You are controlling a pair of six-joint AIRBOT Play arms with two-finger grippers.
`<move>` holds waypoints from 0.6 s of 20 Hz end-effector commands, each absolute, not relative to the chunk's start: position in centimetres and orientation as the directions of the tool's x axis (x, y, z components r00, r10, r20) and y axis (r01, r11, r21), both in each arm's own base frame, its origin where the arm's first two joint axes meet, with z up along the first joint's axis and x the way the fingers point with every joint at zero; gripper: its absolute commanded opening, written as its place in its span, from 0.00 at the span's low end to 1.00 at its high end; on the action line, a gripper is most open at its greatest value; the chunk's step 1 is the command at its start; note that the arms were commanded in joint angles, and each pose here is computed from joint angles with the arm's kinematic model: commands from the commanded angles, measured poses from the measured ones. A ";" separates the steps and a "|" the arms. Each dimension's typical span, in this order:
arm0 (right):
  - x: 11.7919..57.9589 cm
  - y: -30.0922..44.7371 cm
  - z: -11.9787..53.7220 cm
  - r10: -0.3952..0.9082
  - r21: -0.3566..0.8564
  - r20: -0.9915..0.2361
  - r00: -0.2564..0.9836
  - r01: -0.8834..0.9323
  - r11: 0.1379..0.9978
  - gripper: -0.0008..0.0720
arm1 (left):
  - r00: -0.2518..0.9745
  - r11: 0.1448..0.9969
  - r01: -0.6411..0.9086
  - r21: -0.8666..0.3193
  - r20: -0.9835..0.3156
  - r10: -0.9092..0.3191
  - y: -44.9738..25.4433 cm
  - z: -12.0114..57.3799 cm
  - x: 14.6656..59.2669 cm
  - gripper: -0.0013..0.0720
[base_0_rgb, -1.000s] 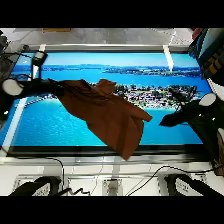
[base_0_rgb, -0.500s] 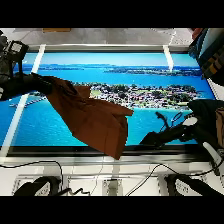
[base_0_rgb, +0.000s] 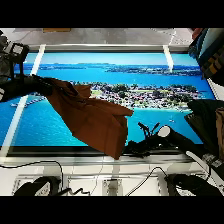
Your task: Fold the clothes and pants, and hang the long-sleeved shirts on hangers.
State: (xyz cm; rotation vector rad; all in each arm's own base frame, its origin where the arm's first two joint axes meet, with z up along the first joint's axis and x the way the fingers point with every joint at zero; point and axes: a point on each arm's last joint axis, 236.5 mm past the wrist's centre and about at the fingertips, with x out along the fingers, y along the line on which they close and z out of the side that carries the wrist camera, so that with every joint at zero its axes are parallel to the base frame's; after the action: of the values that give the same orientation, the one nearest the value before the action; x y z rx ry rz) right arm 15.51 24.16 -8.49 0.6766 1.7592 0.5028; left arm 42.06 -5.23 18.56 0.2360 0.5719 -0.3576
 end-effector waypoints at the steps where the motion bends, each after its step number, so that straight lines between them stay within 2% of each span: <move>1: 16.7 25.4 -9.4 0.647 0.580 -0.753 -0.121 0.343 0.739 0.62 | 0.782 0.913 0.392 0.118 -0.565 -0.263 -5.2 18.6 42.1 0.04; 3: 17.2 25.4 -9.6 0.645 0.562 -0.758 -0.100 0.402 0.723 0.62 | 0.782 0.913 0.392 0.115 -0.564 -0.265 -5.2 18.6 42.0 0.04; 7: 16.1 25.8 -11.3 0.631 0.506 -0.760 -0.156 0.468 0.725 0.62 | 0.782 0.926 0.369 0.078 -0.564 -0.265 -5.2 18.6 42.1 0.04; 10: 15.5 27.2 -12.3 0.651 0.482 -0.737 -0.178 0.536 0.693 0.62 | 0.782 0.926 0.370 0.079 -0.564 -0.265 -5.2 18.6 42.1 0.04; 11: 15.5 27.7 -12.4 0.660 0.484 -0.732 -0.171 0.550 0.680 0.60 | 0.782 0.926 0.370 0.079 -0.564 -0.265 -5.2 18.6 42.1 0.04; 12: 15.6 28.1 -12.4 0.664 0.488 -0.730 -0.162 0.556 0.673 0.47 | 0.782 0.926 0.370 0.079 -0.564 -0.265 -5.2 18.6 42.1 0.04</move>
State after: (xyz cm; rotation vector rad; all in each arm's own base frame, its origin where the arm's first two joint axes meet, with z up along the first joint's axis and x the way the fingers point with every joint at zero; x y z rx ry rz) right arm 15.28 27.12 -11.68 0.9074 1.8423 0.1739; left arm 42.05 -5.28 18.58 0.1966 0.5778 -0.3479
